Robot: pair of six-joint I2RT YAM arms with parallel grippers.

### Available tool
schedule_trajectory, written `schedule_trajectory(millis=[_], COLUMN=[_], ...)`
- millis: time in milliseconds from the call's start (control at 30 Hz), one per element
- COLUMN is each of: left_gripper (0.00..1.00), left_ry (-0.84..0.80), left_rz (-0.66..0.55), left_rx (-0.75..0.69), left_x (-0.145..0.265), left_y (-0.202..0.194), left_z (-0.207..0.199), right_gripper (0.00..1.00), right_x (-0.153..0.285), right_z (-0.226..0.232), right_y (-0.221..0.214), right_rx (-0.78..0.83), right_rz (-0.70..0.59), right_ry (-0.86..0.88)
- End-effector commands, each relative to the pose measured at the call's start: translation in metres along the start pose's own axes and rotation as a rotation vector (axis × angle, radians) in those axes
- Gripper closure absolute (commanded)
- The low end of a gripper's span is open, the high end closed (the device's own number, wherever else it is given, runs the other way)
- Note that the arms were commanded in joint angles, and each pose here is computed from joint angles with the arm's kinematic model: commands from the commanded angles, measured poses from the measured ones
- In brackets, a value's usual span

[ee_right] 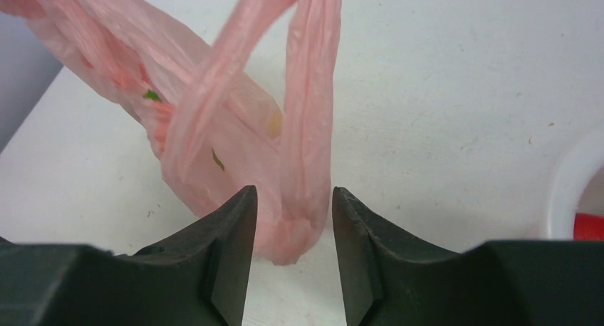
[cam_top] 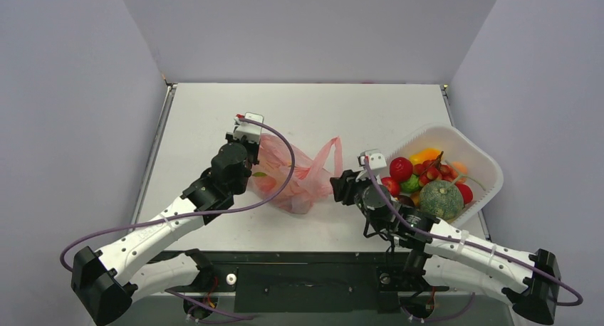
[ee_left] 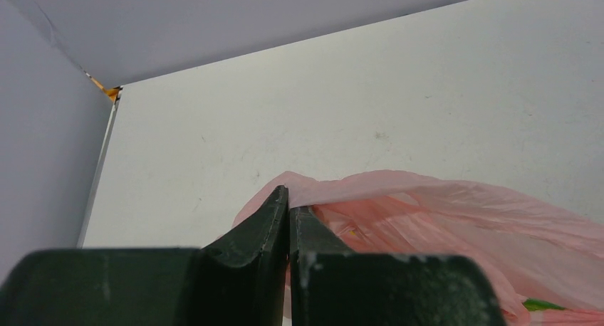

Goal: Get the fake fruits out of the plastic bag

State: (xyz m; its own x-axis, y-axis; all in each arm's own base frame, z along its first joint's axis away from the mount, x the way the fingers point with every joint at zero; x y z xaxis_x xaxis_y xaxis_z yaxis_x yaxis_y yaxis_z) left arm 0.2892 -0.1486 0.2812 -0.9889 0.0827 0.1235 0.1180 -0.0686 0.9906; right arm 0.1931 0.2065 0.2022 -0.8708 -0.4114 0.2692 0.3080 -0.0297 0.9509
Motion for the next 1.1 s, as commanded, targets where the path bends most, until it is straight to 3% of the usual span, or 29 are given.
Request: schedule_trajectory(millis=[0, 100, 167, 300, 500, 567, 700, 800, 867, 1067], left_gripper=[1.0, 1.0, 1.0, 1.0, 1.0, 1.0, 1.0, 1.0, 1.0, 1.0], left_ry=[-0.041, -0.044, -0.047, -0.054, -0.056, -0.056, -0.059, -0.082, -0.087, -0.02], left_rz=[-0.057, -0.057, -0.058, -0.058, -0.055, -0.055, -0.057, -0.055, -0.053, -0.061], left_rx=[0.061, 0.059, 0.06, 0.063, 0.06, 0.061, 0.068, 0.07, 0.069, 0.102], left_x=[0.002, 0.002, 0.002, 0.003, 0.003, 0.003, 0.003, 0.004, 0.004, 0.006], left_y=[0.028, 0.029, 0.029, 0.029, 0.029, 0.029, 0.03, 0.031, 0.031, 0.031], left_z=[-0.005, -0.005, -0.005, -0.006, -0.007, -0.007, -0.007, -0.01, -0.011, 0.001], right_gripper=[0.58, 0.44, 0.33, 0.2, 0.16, 0.2, 0.38, 0.94, 1.0, 1.0], right_x=[-0.003, -0.004, -0.009, -0.026, -0.048, -0.054, -0.055, -0.05, -0.044, -0.023], right_z=[0.01, 0.014, 0.011, -0.007, -0.005, -0.004, -0.006, -0.005, -0.009, -0.025], right_y=[0.038, 0.057, 0.065, 0.081, 0.087, 0.084, 0.077, 0.077, 0.077, 0.071], right_rx=[-0.055, -0.069, -0.056, -0.047, -0.099, -0.09, -0.047, 0.003, 0.011, 0.029], right_rz=[-0.034, -0.055, -0.047, -0.012, 0.043, 0.067, 0.082, 0.069, 0.047, -0.033], right_ry=[0.082, 0.107, 0.065, -0.082, -0.144, -0.163, -0.166, -0.129, -0.126, -0.115])
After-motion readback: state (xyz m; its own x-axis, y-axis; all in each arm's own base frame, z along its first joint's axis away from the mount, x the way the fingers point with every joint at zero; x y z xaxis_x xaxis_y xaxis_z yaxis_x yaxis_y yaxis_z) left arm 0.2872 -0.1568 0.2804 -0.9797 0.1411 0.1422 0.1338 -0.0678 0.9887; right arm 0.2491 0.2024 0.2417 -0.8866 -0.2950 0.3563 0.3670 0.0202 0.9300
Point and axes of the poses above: each gripper's point midway between its finger pads, its own x axis back along the fingers, its own z axis along the line the jaws close on, y = z × x, the point moved 3 cm from there along x, back along the fingers, and after that the axes turned 6 degrees about x, right-handed, at the moved point
